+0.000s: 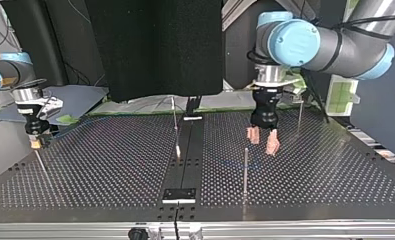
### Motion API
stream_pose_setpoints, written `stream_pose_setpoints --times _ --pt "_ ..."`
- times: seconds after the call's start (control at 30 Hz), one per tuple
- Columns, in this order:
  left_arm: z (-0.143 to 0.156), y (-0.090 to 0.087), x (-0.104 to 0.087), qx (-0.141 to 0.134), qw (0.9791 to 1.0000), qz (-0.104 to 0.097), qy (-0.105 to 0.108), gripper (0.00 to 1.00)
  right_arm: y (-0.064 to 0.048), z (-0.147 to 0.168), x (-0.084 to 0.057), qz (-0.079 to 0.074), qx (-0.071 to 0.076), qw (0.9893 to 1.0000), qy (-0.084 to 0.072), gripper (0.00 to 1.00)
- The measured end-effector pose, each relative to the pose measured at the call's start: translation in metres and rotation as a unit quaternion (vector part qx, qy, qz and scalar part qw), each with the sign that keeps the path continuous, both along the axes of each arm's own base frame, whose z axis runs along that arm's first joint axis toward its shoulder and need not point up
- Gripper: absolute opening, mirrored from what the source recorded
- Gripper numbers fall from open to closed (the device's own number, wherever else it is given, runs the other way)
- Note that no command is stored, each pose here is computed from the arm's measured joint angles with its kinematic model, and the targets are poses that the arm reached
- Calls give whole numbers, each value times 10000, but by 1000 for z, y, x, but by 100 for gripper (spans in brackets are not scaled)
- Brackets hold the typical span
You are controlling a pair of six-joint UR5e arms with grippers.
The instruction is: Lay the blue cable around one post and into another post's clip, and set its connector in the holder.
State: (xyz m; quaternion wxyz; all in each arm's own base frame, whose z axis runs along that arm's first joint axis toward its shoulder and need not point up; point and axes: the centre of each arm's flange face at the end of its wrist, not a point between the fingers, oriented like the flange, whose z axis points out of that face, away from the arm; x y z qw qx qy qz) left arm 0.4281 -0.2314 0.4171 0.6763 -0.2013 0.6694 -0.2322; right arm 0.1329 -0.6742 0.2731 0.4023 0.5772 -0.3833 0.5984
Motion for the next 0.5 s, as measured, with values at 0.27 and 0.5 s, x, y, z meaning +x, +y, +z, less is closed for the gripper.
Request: stream_pose_setpoints --times 0.27,0.5 --pt "54 2 -11 332 9991 75 -244 100 0 0 0 0 0 10000 0 100" --pt "59 -4 1 731 9972 128 -33 100 0 0 0 0 0 10000 0 100"
